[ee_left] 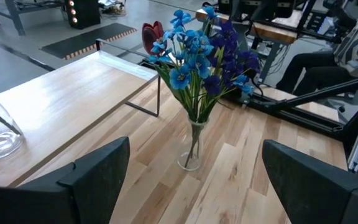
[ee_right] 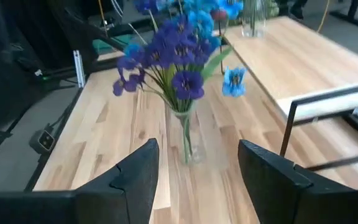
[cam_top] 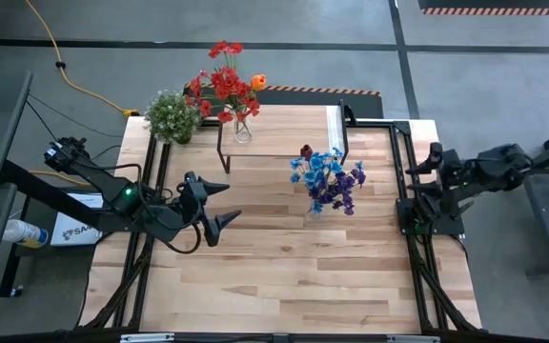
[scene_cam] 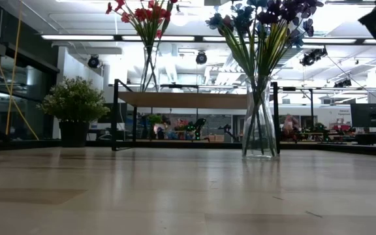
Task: Pick and place flowers into a vace then onto a shelf
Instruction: Put the transparent vase on the shelf
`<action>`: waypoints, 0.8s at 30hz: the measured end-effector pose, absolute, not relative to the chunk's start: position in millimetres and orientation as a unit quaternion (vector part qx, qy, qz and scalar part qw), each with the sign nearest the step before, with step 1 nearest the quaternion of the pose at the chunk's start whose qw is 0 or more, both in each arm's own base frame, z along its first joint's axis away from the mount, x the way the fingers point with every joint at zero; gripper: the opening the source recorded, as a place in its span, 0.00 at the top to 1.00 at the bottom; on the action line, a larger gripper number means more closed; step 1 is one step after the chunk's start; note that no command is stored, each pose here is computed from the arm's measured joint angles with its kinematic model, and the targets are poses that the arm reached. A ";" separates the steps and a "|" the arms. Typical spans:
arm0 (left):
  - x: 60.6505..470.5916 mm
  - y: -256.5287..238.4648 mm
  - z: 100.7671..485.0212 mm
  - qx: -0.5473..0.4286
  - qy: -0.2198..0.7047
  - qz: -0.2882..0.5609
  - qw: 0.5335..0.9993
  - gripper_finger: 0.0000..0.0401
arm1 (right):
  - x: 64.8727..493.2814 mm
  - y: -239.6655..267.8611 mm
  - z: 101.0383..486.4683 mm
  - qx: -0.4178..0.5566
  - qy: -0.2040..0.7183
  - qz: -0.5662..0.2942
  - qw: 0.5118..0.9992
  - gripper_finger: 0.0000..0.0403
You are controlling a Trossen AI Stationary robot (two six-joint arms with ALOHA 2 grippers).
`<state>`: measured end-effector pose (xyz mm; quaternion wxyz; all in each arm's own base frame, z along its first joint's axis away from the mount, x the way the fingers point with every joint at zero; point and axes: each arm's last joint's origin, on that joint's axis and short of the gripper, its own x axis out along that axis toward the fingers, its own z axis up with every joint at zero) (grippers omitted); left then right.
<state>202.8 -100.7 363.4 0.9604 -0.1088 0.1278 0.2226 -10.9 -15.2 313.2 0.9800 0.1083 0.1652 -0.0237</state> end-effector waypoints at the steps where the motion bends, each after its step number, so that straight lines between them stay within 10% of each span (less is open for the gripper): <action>1: 202.7 -100.7 363.2 -0.109 0.129 0.223 0.960 0.01 | -9.0 -14.6 310.6 0.110 0.170 -0.028 0.979 0.48; 24: 202.4 -100.2 362.3 -0.113 0.129 0.228 0.958 0.01 | 7.4 -7.1 268.2 0.180 0.178 -0.023 0.967 0.47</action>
